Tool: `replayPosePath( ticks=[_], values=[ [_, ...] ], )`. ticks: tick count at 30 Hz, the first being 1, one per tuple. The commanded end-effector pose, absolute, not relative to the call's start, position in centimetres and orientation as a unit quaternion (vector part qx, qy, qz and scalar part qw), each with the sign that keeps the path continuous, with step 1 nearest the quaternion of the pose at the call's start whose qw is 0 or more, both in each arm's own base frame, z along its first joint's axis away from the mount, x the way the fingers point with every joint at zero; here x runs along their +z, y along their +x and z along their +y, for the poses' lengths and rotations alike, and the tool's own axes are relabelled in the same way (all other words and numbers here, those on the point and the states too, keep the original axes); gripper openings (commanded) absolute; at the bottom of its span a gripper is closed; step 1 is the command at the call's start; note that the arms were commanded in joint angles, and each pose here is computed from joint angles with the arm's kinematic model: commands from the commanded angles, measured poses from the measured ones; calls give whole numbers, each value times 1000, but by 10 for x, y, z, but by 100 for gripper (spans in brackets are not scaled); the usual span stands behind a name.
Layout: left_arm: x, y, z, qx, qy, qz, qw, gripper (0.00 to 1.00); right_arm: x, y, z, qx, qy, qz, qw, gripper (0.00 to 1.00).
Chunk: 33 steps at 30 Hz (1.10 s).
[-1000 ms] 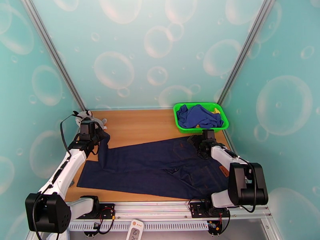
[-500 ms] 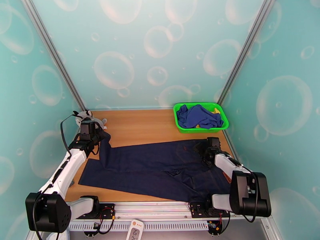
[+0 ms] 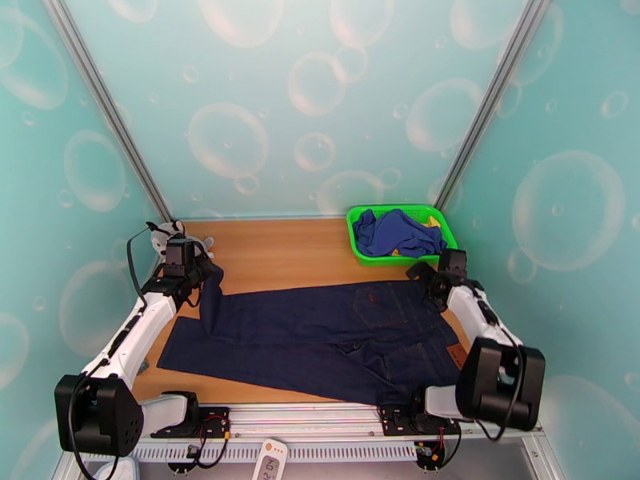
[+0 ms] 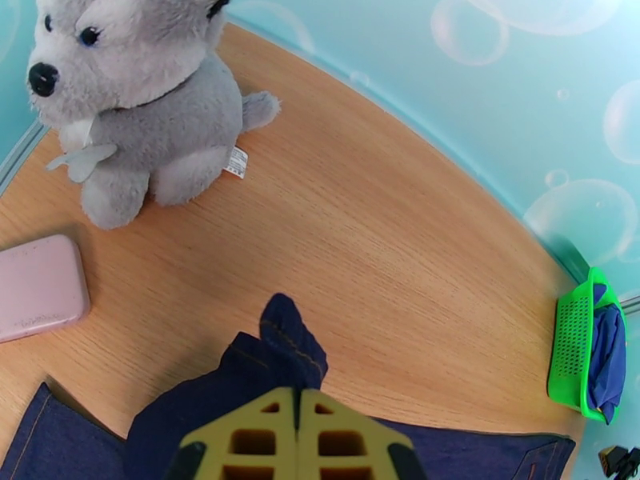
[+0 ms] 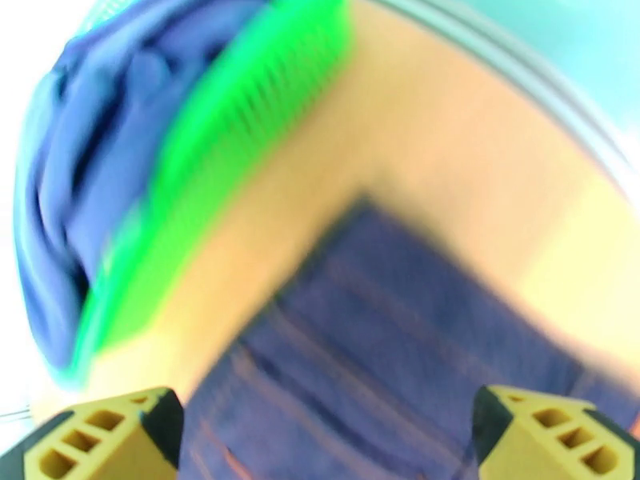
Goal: Fold and stack the trousers
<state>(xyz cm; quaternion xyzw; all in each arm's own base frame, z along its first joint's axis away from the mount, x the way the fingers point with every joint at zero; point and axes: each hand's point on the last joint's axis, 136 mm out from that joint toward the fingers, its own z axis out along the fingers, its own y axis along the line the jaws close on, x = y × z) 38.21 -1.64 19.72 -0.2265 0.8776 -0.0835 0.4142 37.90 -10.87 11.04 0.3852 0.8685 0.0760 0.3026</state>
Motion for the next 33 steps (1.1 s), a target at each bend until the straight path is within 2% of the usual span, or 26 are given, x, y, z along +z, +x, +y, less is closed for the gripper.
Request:
replayPosePath(
  ticks=[1,6,12,18,33],
  values=[
    [197,383,-17,-75,-223,877,419,0,99,402,-113,55,309,901,301,99],
    [194,386,-17,-70,-222,879,415,0,77,414,-126,25,283,917,281,89],
    [200,391,-20,-77,-222,876,420,0,56,414,-131,31,288,922,257,84],
    [196,393,-21,-75,-221,879,417,0,36,416,-130,29,288,931,224,82],
    [193,391,-21,-75,-220,878,417,0,26,415,-121,25,263,949,172,75]
  ],
)
